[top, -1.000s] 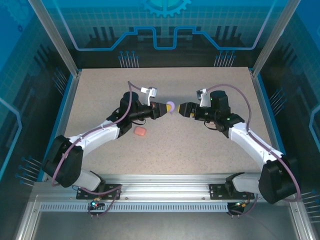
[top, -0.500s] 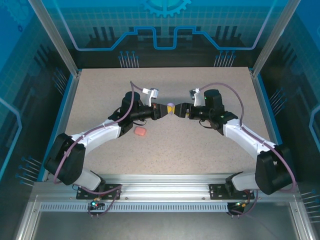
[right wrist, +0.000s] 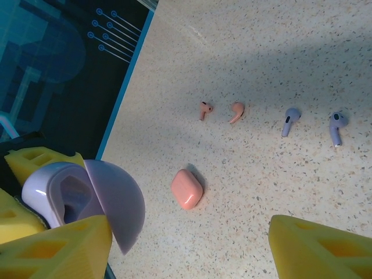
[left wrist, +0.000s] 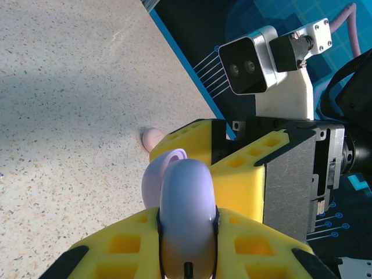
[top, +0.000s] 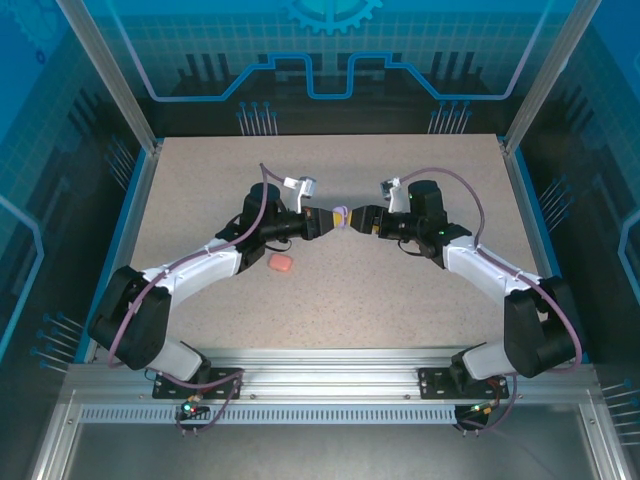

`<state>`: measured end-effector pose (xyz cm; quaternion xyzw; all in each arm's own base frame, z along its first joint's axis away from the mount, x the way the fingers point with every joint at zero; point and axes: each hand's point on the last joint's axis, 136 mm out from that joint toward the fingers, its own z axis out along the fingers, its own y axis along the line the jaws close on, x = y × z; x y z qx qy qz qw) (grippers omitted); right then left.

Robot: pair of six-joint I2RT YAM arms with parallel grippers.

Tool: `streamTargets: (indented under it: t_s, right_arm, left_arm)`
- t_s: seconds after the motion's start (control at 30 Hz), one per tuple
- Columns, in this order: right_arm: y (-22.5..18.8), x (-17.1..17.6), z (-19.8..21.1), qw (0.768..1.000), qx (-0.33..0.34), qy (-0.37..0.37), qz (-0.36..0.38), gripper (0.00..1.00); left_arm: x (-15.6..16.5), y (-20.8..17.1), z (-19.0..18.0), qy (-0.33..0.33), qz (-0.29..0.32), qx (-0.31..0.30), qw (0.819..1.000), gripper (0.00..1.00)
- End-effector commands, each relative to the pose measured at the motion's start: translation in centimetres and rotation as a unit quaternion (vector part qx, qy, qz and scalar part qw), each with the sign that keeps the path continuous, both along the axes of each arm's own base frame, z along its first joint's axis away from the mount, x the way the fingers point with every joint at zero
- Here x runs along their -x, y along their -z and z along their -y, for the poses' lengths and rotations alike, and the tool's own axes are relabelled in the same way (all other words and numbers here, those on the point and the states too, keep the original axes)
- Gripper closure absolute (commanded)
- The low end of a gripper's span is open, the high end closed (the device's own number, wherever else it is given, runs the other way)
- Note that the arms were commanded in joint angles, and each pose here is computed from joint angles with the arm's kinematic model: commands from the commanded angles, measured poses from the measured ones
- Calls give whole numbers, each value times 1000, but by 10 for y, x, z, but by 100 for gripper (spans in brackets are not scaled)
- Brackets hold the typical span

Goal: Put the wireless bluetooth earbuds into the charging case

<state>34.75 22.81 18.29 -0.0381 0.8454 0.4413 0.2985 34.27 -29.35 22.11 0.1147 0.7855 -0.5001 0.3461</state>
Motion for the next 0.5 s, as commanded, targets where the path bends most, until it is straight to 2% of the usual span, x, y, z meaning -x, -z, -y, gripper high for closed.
streamTargets:
  t_s: [0.0,0.47]
  right_arm:
    - [13,-7,11,1000,9,24,-18,28]
    - [23,-15,3,999,0,25,-35,32]
  left_arm:
    - [7,-31,7,23,39,30,999,100]
    - [11,-37,14,32,42,38,998,100]
